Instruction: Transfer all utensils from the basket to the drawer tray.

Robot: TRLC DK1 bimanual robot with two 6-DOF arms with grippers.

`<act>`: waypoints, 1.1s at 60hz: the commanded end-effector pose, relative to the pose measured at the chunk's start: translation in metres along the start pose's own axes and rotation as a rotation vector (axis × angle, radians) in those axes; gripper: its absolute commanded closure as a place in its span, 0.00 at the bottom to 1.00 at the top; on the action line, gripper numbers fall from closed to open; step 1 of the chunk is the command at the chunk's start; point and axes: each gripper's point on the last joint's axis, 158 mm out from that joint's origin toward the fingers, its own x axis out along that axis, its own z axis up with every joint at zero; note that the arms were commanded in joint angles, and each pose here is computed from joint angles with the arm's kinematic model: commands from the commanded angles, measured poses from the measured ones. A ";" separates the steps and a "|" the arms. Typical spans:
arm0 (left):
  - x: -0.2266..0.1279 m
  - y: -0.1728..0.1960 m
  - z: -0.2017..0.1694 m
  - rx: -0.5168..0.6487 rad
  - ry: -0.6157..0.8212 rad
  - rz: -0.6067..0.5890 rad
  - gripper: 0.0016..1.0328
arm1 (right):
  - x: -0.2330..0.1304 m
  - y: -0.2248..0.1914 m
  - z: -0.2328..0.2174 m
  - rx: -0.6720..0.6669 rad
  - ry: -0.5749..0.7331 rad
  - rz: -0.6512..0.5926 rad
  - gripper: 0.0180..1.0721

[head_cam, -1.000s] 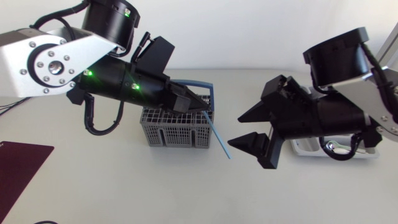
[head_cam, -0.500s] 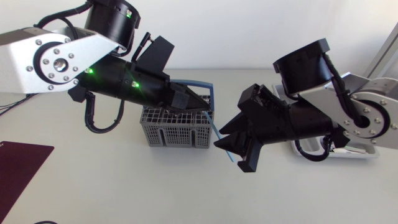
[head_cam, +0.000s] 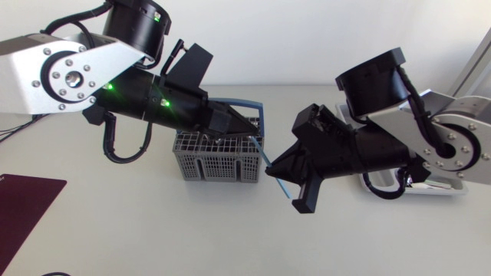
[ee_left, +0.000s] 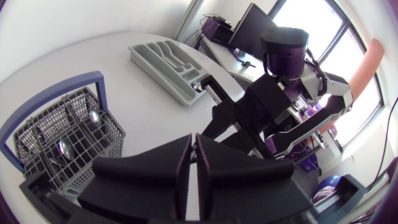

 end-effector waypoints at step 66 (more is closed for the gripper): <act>-0.069 0.094 0.026 0.124 -0.180 0.326 0.19 | -0.095 -0.194 -0.162 0.458 0.164 -0.417 0.94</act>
